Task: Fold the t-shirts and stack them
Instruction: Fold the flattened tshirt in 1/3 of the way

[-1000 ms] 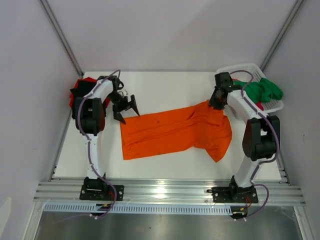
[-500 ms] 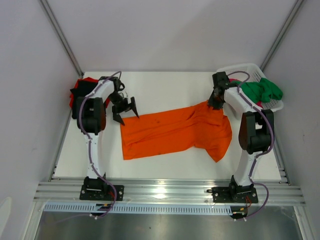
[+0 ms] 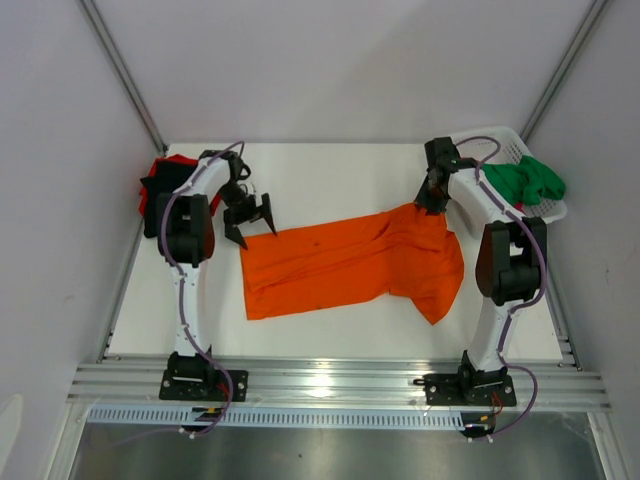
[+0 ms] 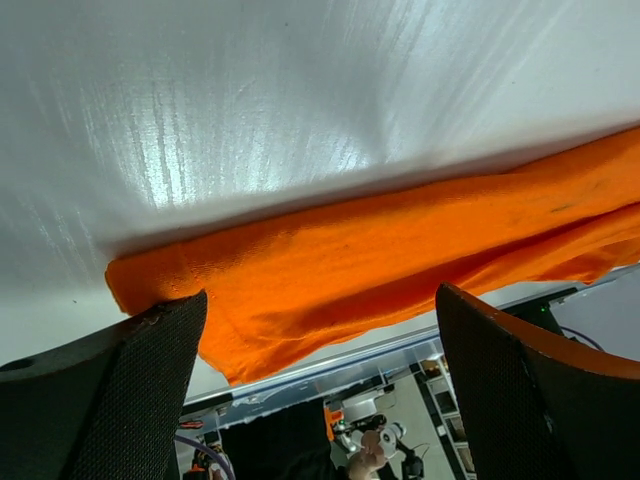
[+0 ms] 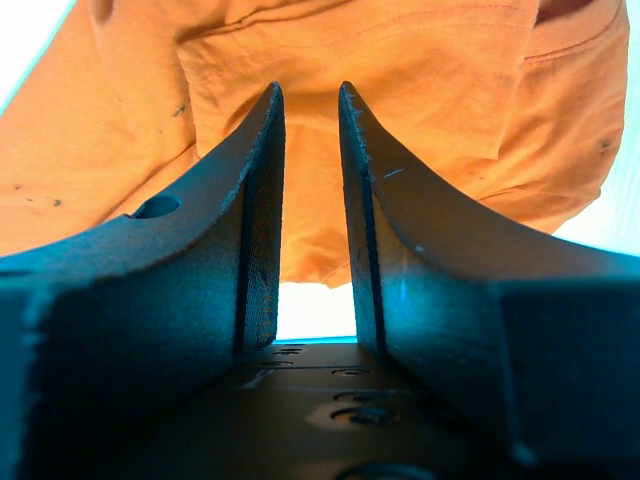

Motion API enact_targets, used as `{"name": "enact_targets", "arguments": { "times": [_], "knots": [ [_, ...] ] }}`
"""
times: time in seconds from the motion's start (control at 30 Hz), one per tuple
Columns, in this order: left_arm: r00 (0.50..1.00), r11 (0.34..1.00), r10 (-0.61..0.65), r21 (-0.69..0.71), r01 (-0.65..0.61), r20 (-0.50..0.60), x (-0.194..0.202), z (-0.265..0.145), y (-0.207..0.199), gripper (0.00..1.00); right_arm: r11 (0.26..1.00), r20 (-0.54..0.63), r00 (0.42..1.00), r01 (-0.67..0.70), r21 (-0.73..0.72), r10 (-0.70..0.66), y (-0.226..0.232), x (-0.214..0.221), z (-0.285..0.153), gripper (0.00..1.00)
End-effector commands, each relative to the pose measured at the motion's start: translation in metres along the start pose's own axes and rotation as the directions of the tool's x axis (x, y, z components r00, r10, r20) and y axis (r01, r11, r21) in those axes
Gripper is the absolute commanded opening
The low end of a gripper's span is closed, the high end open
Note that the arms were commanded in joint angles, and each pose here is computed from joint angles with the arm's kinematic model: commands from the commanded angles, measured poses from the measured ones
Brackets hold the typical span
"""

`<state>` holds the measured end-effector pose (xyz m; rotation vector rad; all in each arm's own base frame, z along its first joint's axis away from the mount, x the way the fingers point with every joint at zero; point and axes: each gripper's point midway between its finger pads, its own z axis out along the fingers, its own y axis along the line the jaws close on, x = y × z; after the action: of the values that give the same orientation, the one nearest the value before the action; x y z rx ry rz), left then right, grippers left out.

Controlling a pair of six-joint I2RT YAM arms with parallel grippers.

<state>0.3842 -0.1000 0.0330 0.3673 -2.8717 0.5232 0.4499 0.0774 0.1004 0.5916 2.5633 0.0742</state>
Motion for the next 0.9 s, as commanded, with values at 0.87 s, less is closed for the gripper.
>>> {"name": "enact_targets", "arguments": {
  "times": [0.87],
  "knots": [
    [0.999, 0.996, -0.033, -0.086, 0.035, 0.022, -0.009, -0.014, 0.031, 0.97, 1.000, 0.012, 1.000, 0.014, 0.001, -0.014, -0.002, -0.013, -0.009, 0.29]
  ]
}}
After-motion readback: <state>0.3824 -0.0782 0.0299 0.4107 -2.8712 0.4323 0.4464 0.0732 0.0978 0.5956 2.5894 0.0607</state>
